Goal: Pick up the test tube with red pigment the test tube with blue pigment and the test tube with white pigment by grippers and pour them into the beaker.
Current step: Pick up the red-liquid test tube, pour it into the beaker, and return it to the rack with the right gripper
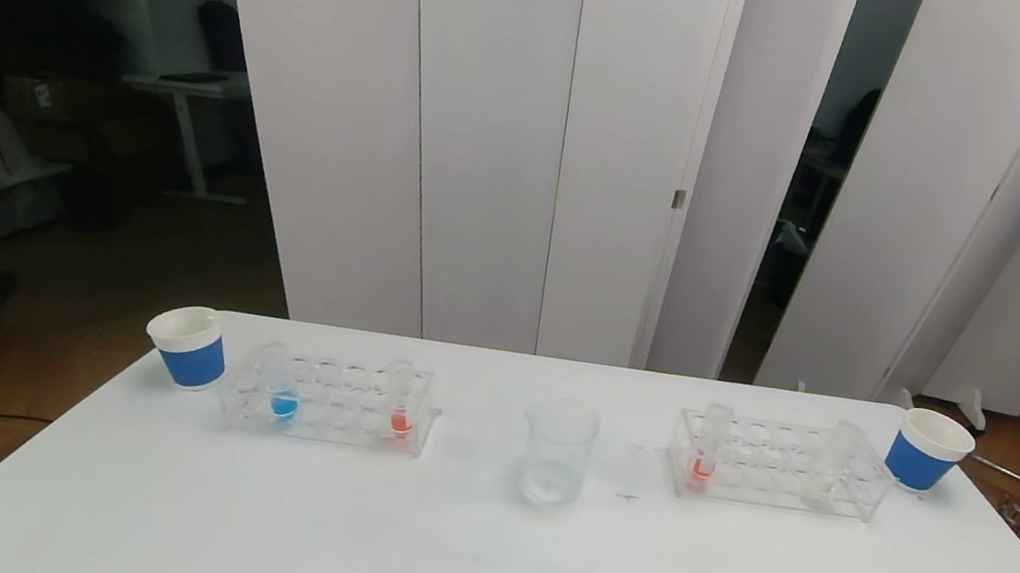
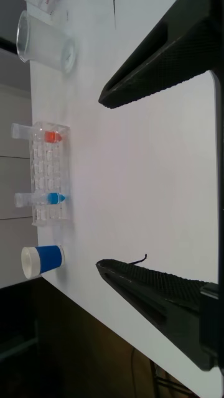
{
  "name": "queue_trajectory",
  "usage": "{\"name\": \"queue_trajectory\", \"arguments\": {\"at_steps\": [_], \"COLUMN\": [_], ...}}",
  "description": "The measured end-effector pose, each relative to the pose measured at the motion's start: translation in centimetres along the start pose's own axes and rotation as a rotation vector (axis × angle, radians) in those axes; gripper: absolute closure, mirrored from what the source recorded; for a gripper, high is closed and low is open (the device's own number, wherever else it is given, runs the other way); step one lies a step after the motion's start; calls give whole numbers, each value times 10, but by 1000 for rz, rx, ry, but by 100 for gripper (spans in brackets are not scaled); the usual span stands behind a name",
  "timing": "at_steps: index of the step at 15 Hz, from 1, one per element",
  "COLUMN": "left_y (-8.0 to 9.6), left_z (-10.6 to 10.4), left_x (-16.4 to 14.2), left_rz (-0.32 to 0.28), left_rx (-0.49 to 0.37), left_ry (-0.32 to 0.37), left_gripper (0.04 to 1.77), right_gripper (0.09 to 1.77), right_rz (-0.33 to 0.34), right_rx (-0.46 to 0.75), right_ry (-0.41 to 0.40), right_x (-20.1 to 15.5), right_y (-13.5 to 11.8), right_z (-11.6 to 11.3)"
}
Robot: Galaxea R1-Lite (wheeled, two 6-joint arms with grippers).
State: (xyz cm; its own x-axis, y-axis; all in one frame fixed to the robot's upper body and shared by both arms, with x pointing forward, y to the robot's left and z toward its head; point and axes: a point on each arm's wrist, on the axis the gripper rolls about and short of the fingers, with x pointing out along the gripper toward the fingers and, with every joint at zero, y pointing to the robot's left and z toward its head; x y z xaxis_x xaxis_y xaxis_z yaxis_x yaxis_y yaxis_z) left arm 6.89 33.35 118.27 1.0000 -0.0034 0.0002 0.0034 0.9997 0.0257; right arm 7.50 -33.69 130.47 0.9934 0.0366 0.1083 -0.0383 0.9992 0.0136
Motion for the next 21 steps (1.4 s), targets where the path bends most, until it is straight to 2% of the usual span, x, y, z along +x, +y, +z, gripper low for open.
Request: {"name": "queue_trajectory", "arguments": {"at_steps": [3, 6, 10, 13, 15, 18, 21], "left_y": [0, 0, 0, 0, 0, 0, 0], "left_z": [0, 0, 0, 0, 0, 0, 0], "left_x": [0, 0, 0, 0, 0, 0, 0], "left_rz": [0, 0, 0, 0, 0, 0, 0], "left_rx": [0, 0, 0, 0, 0, 0, 0], "left_ry": [0, 0, 0, 0, 0, 0, 0], "left_gripper": [7, 7, 7, 7, 7, 7, 7], "right_gripper": [11, 11, 11, 11, 11, 11, 11], "right_rz": [14, 12, 6, -3, -13, -34, -12], "right_rx": [7, 25, 54, 63, 69, 80, 78], "right_ry": [-10, -12, 37, 89, 127, 203, 234], "right_x": [32, 75, 145, 202, 232, 260, 270], "right_y": [0, 1, 2, 2, 3, 10, 23], "right_z": [33, 54, 55, 35, 14, -28, -68]}}
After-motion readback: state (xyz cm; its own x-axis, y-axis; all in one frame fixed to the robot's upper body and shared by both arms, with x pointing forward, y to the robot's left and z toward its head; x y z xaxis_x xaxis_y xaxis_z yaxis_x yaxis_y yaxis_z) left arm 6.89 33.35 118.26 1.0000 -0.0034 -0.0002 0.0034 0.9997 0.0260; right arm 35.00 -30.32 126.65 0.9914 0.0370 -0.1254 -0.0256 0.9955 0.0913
